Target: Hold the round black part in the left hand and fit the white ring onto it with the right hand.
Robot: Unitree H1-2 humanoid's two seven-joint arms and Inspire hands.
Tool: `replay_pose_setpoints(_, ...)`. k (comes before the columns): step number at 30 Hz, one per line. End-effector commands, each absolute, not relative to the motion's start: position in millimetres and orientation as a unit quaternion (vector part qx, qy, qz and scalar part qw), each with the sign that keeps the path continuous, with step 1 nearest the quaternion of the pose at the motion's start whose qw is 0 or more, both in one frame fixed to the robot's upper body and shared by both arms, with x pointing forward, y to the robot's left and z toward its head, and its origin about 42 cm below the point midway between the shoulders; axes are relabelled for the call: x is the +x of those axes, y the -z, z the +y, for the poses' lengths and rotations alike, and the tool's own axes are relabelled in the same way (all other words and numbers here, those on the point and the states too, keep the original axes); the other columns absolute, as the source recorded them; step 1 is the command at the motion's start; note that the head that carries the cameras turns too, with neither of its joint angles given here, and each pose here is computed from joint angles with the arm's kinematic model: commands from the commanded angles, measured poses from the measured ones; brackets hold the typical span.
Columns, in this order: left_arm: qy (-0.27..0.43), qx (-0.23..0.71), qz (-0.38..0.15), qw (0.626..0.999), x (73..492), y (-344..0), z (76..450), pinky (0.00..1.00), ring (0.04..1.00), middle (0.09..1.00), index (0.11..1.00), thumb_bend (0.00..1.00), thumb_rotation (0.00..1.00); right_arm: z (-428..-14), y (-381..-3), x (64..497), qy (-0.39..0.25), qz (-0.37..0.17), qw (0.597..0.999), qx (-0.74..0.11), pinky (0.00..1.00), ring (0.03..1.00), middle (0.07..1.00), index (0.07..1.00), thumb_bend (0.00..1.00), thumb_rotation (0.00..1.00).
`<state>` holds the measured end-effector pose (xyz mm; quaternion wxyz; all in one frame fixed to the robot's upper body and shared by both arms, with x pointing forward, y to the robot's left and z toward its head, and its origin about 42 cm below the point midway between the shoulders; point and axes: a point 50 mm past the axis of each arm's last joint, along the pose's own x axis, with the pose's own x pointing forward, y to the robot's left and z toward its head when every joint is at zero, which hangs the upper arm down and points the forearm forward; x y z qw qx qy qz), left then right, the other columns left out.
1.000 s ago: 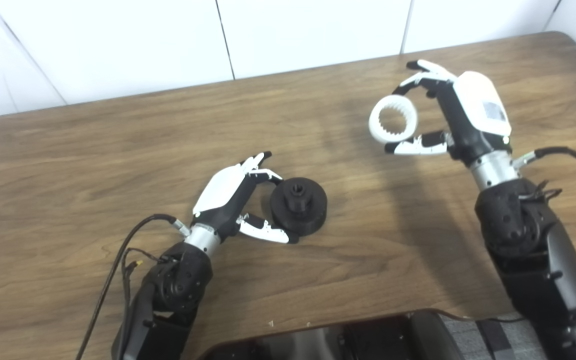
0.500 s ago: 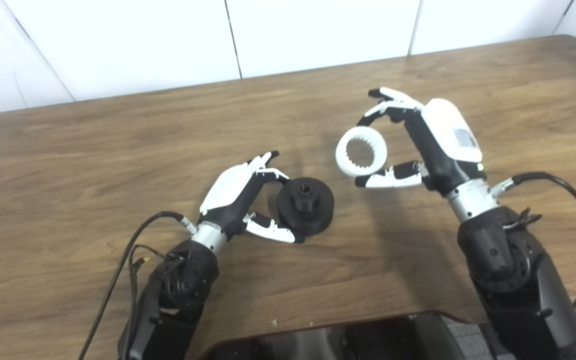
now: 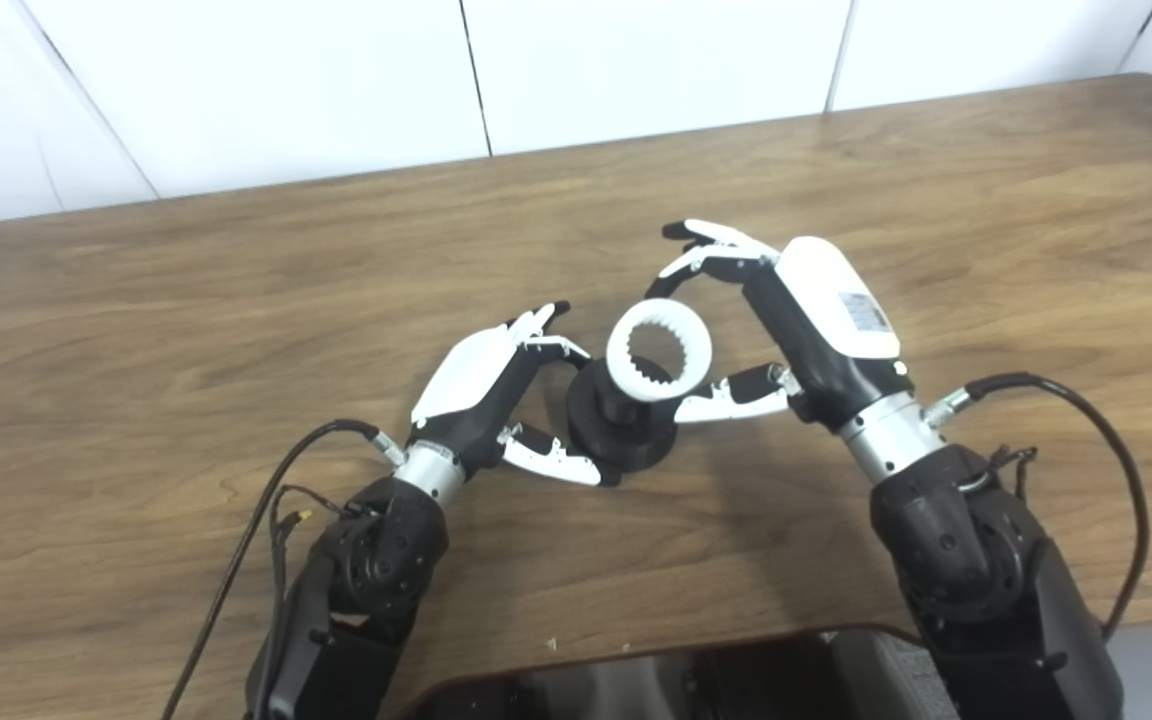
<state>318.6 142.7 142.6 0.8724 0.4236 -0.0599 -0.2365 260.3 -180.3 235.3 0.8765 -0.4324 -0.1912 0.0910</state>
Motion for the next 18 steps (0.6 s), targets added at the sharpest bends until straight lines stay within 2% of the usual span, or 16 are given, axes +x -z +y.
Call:
replay_pose_setpoints(1, 0.226, 0.425, -0.106, 0.870, 327, -169, 136, 1.00, 1.000, 1.000, 0.606, 0.92, 0.32, -174, -245, 260, -0.093, -0.225, 0.870, -0.428, 0.74, 0.804, 0.855, 0.493, 0.52, 0.16)
replay_pose_setpoints(5, 0.226, 0.425, -0.106, 0.870, 327, -169, 136, 1.00, 1.000, 1.000, 0.605, 0.92, 0.32, -167, -240, 260, -0.103, -0.218, 0.873, -0.423, 0.78, 0.813, 0.859, 0.493, 0.52, 0.16)
replay_pose_setpoints(18, 0.225, 0.423, -0.104, 0.871, 324, -170, 135, 1.00, 1.000, 1.000, 0.607, 0.92, 0.30, -156, -223, 269, -0.115, -0.201, 0.872, -0.431, 0.80, 0.811, 0.856, 0.493, 0.52, 0.16)
